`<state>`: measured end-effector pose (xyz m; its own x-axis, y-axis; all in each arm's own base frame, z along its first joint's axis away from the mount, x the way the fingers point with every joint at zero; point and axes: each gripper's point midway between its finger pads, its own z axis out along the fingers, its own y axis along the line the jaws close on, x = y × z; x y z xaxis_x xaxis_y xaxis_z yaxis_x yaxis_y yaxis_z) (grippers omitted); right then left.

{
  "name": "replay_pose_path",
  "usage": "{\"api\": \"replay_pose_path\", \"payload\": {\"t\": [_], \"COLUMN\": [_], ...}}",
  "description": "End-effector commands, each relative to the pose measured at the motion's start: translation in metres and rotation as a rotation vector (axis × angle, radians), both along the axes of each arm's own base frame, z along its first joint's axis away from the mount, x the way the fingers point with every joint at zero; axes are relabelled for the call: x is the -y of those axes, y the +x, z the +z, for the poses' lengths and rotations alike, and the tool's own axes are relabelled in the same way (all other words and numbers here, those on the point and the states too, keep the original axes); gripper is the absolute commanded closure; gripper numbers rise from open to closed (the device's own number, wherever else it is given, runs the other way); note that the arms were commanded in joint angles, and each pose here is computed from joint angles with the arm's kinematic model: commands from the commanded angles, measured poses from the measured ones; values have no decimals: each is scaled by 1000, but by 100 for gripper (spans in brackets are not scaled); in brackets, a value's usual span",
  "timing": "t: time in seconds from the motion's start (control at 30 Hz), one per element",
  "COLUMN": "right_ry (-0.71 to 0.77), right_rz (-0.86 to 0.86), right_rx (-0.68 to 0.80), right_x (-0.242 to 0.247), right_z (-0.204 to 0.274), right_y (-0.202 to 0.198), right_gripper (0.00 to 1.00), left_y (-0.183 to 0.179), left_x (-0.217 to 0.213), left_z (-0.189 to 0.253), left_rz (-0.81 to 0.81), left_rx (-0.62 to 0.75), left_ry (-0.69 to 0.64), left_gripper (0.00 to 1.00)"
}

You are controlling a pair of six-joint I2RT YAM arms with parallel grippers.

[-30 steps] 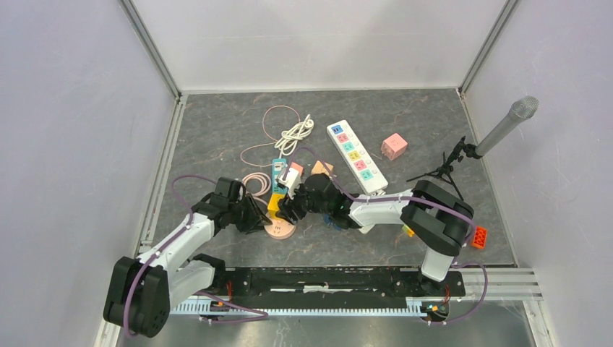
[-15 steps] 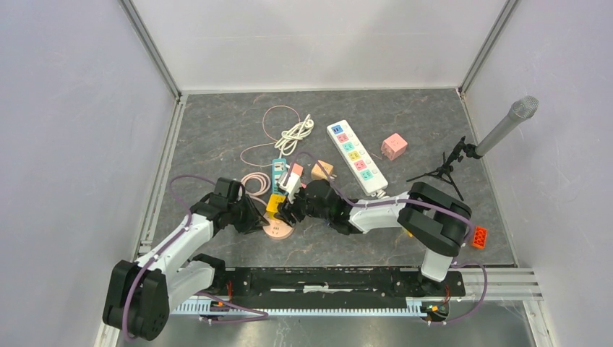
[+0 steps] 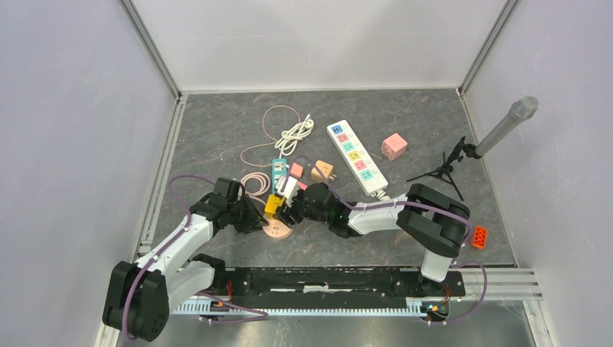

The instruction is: Pull the plug off the socket

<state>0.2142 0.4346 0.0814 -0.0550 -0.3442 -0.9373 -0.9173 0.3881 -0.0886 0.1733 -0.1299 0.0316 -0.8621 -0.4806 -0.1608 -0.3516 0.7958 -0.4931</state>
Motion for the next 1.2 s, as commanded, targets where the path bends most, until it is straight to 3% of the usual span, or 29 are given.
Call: {"api": "replay_pose_path", "payload": {"t": [0.0,0.13,0.3,0.37,0.57,0.8,0.93,1.07,1.17], "right_ry": [350,379,246,243,431,251,300,475,447], "right_rz": [127,163,153,140,151,161,141,152,146], "right_rx": [-115,-138,78,94,-94,68,51,-106,-92], "right_x": [-26,-34,-35,-32,-20,-34,-28,-15,-16], "right_z": [75,82,75,76,92,78,88,102,94], "right_y": [-17,-28,-36,-34,-23,-35,-30,-21,-23], "right_gripper": [100,100,100,100,100,100,100,100,100], "left_y": [-6,-7,-9,-10,-9,-9,-10,-9,-9], "left_x": [-2,-1,-2,-2,-1,-2,-2,-2,-2], "left_z": [-12,-12,-15,-16,-15,-16,-17,-17,-16], "left_rz": [15,15,15,14,14,20,21,19,21], "left_rx": [-40,-41,-51,-57,-52,-59,-62,-60,-57], "left_ry": [13,8,14,15,10,14,16,16,15], "left_gripper": [68,67,67,67,67,67,67,67,68]}}
